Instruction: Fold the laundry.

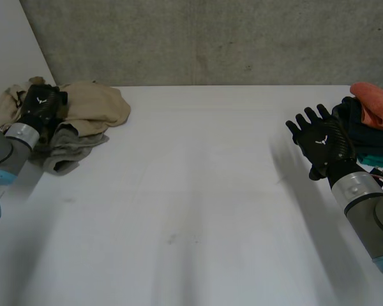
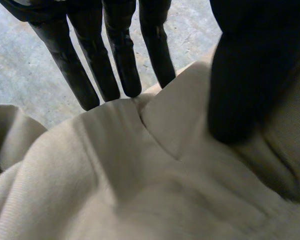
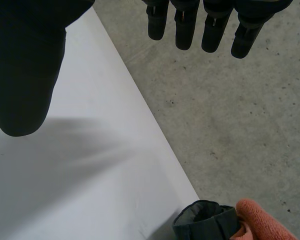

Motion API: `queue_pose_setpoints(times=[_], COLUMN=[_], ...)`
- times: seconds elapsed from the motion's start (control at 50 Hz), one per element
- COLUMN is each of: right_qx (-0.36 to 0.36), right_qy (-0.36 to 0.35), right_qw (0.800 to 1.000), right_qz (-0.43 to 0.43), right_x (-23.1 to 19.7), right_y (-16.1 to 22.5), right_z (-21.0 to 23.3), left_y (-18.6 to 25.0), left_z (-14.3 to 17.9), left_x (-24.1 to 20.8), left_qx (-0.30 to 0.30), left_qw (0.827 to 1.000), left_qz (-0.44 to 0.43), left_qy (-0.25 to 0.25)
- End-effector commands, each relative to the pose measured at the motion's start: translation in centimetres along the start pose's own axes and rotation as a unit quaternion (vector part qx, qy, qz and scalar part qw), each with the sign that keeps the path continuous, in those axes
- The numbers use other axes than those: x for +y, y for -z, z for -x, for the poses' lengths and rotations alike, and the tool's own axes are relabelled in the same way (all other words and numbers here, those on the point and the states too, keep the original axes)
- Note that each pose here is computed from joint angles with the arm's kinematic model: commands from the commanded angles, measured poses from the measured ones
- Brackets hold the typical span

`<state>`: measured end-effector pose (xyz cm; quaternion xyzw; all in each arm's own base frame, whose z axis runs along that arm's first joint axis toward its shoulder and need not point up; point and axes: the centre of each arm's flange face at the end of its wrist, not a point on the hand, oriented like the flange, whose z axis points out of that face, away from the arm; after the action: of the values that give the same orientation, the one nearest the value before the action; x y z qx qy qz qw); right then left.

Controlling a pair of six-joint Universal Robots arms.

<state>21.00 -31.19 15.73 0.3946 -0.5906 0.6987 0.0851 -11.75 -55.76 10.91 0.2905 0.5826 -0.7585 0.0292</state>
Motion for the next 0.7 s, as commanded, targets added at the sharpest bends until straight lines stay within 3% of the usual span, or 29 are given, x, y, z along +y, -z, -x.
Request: queue_pose_setpoints(times=[0.02, 0.14, 0.22, 0.32, 0.46, 0.54, 0.62, 0.7], right_qx=[0.0, 0.0, 0.0, -0.001, 0.002, 0.002, 0.005, 0.006], right_qy=[0.0, 0.0, -0.001, -0.002, 0.0, 0.0, 0.001, 0.001], right_qw=[1.0, 1.0, 1.0, 1.0, 1.0, 1.0, 1.0, 1.0], right_qz=[0.001, 0.001, 0.001, 0.003, 0.001, 0.002, 0.0, 0.0], right_x=[0.0, 0.1, 0.0, 0.0, -0.3, -0.4, -0.6, -0.7], right_y=[0.0, 0.1, 0.1, 0.3, 0.6, 0.9, 1.1, 1.1], right_z=[0.0, 0.0, 0.0, 0.1, -0.2, -0.2, -0.4, -0.5], left_y=[0.1, -0.6, -1.0, 0.1, 4.9, 7.3, 9.0, 9.9], left_z=[-0.3, 1.4, 3.4, 2.3, -1.1, -4.3, -9.5, -13.1], left_x=[0.5, -2.1, -9.3, -20.6, -34.1, -38.3, -39.9, -38.5], left_qx=[-0.002, -0.077, -0.108, -0.087, -0.023, 0.024, 0.087, 0.121], left_qw=[1.0, 0.997, 0.993, 0.986, 0.956, 0.94, 0.928, 0.93], left_qz=[0.004, 0.002, -0.039, -0.132, -0.249, -0.275, -0.272, -0.238], left_qy=[0.002, -0.012, -0.014, 0.049, 0.151, 0.203, 0.238, 0.254])
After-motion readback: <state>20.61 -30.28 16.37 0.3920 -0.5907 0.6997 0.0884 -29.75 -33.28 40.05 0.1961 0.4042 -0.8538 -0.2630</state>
